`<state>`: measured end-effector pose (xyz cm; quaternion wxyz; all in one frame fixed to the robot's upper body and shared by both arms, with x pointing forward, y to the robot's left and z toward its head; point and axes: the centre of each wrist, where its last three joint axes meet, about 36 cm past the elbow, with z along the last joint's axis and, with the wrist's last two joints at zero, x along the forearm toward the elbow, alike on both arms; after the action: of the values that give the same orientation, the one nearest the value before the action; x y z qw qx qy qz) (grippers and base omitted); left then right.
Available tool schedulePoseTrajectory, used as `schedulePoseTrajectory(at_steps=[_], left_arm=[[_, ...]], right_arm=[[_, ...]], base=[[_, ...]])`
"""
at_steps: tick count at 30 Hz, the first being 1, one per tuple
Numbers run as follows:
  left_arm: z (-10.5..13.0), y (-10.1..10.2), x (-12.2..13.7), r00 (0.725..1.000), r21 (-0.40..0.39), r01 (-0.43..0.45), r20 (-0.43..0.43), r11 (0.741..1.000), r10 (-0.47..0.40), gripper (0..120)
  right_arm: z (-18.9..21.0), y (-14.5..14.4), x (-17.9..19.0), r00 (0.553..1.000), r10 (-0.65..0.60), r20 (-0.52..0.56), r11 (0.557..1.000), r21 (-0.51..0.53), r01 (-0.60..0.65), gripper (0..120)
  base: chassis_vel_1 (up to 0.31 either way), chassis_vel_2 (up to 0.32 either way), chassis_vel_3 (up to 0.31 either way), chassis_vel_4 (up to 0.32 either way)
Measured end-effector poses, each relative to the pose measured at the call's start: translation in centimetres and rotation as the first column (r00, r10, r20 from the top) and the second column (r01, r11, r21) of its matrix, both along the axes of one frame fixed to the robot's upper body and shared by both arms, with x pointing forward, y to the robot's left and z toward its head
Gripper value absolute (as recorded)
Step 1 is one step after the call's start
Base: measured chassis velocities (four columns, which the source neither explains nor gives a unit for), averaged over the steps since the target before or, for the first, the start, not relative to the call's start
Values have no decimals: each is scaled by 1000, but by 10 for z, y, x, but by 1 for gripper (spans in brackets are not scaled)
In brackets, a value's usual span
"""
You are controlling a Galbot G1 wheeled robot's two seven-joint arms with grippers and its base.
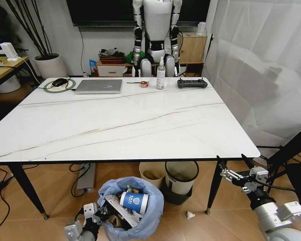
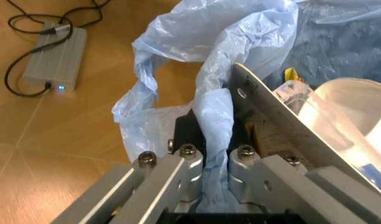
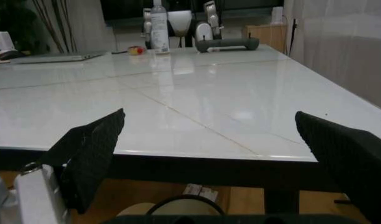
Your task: Pick up the trash bin and place the trash from the table into it.
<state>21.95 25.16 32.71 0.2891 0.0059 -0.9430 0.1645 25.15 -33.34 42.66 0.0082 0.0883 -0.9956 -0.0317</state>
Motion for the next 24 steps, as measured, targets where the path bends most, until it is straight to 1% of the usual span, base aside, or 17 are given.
schedulePoseTrajectory(at_steps=[4, 10, 24], left_arm=[[-4, -4, 6, 1000, -3, 5, 4, 1000, -5, 0], [-5, -3, 10, 1000, 3, 8, 6, 1000, -8, 0], [-6, 0, 11, 1000, 6, 12, 4, 1000, -12, 0]], right_arm=[[0, 0, 0, 1000, 0, 0, 1000, 0, 0, 100], [0, 0, 0, 1000, 0, 0, 1000, 0, 0, 100], [0, 0, 0, 1000, 0, 0, 1000, 0, 0, 100]], base=[[0, 0, 0, 0], [0, 0, 0, 0], [0, 0, 0, 0]])
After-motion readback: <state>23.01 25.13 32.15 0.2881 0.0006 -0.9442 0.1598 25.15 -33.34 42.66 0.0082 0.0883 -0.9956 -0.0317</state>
